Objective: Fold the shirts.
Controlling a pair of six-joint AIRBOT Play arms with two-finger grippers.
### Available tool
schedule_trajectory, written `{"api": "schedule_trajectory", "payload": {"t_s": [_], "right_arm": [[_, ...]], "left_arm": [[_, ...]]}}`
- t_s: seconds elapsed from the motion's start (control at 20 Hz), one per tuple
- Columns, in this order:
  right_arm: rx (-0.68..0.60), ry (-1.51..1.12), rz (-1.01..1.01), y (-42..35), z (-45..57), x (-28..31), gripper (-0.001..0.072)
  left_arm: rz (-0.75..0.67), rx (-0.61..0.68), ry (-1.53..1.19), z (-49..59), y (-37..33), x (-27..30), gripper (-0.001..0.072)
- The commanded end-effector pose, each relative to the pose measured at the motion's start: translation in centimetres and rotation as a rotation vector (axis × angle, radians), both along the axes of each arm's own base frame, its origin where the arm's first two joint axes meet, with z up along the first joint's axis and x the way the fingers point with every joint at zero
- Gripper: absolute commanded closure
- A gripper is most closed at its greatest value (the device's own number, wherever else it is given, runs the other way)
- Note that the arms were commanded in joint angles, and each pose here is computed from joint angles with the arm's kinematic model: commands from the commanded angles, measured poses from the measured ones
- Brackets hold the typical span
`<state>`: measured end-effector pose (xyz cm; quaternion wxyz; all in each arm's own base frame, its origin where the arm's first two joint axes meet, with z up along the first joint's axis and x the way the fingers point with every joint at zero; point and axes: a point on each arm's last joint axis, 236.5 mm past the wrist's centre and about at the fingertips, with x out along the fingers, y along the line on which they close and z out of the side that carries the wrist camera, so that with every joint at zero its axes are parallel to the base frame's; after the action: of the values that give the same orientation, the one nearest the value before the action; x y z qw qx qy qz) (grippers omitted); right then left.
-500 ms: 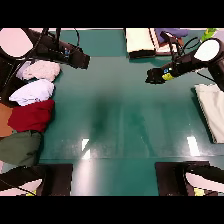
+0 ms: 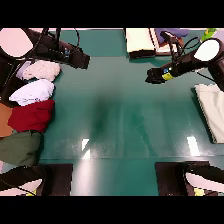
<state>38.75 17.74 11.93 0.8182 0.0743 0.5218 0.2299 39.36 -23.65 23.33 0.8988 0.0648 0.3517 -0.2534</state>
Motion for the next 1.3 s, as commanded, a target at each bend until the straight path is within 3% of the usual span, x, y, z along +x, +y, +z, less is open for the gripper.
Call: {"api": "schedule_trajectory", "payload": {"t_s": [0.0, 0.2, 0.3, 0.4, 0.45, 0.75, 1.25], "right_arm": [[-0.001, 0.004, 0.002, 0.0, -0.1, -0.1, 0.0695], [-0.001, 0.003, 0.002, 0.0, -0.1, -0.1, 0.0695], [-0.001, 0.004, 0.003, 0.0, -0.1, -0.1, 0.0695], [0.0, 0.004, 0.003, 0.1, 0.0, -0.1, 0.0695], [0.0, 0.003, 0.002, 0.1, 0.0, -0.1, 0.0695], [-0.001, 0.004, 0.003, 0.0, 0.0, -0.1, 0.0695], [-0.001, 0.005, 0.003, 0.0, -0.1, -0.1, 0.0695]], "left_arm": [[0.0, 0.001, 0.0, 0.0, 0.0, 0.0, 0.0684], [0.009, -0.11, -0.185, 4.1, -1.4, 2.6, 0.0684], [0.035, -0.018, -0.271, 4.7, 0.4, 4.1, 0.0679], [0.189, 0.063, -0.289, 3.9, 4.9, 6.8, 0.0219], [0.265, 0.087, -0.27, 2.9, 7.4, 8.1, 0.0198], [0.567, 0.215, -0.038, -8.9, 22.5, 15.2, 0.0196], [0.707, 0.303, 0.245, -26.7, 33.1, 17.4, 0.0197]]}}
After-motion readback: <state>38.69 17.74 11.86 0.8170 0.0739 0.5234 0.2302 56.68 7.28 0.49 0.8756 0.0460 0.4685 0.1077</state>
